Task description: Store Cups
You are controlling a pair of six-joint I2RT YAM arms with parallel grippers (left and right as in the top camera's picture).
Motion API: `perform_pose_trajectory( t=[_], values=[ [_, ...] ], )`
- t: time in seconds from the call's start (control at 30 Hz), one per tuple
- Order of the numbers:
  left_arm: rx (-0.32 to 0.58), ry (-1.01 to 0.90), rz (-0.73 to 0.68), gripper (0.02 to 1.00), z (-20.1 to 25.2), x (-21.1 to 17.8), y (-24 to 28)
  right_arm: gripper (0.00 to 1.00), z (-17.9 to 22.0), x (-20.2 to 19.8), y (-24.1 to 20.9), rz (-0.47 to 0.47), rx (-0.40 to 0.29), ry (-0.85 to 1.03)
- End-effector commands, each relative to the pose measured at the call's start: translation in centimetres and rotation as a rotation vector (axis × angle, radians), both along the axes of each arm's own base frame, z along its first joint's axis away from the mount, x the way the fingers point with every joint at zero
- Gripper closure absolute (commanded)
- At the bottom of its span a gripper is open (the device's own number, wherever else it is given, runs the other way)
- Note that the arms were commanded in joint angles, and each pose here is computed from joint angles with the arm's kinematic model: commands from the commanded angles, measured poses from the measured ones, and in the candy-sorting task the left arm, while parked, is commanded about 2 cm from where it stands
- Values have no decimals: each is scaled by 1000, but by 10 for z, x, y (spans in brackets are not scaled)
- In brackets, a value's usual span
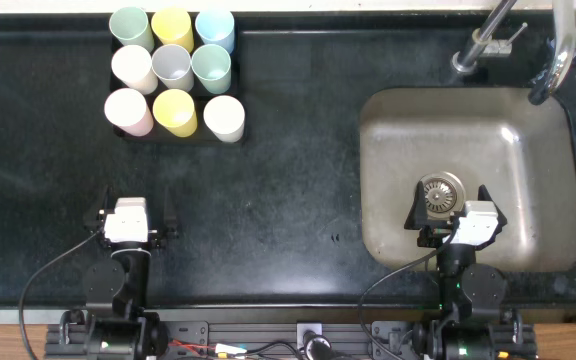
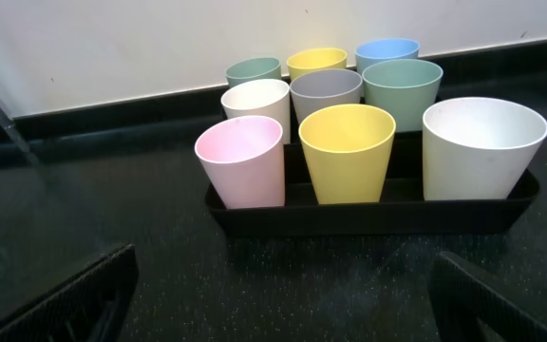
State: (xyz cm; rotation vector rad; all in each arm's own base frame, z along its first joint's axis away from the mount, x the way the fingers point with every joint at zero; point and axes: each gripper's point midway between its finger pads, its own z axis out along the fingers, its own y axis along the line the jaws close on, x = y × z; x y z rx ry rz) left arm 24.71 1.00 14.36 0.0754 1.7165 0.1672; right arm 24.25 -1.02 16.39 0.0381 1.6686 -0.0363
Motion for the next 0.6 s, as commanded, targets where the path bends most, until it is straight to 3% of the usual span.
perform_pose_trajectory(
  t=[0.03, 0.13, 0.17, 0.2, 0.27, 0.33, 0.4, 0.47, 0.53, 0.6],
  values=[
    [60, 27, -136, 18, -3, -2, -21, 5, 4, 0, 2, 11, 11, -18],
    [140, 30, -455, 137, -3, -14, -72, 7, 4, 0, 2, 11, 11, -18],
    [124, 40, -548, 108, -5, -20, -87, 7, 4, 0, 2, 11, 11, -18],
    [109, 44, -611, 18, -6, -25, -97, 7, 4, 0, 2, 11, 11, -18],
    [75, 64, -687, 20, -10, -31, -108, 5, 4, 0, 2, 11, 11, -18],
    [-67, 103, -814, 18, -10, -46, -128, 7, 4, 0, 2, 11, 11, -18],
    [-114, 135, -827, 18, -13, -49, -131, 5, 4, 0, 2, 11, 11, -18],
    [-91, 137, -764, 20, -16, -40, -123, 9, 4, 0, 2, 11, 11, -18],
    [-28, 57, -813, 20, -2, -40, -128, 7, 4, 0, 2, 11, 11, -18],
    [127, 38, -680, 20, -7, -24, -106, 7, 4, 0, 2, 11, 11, -18]
  ],
)
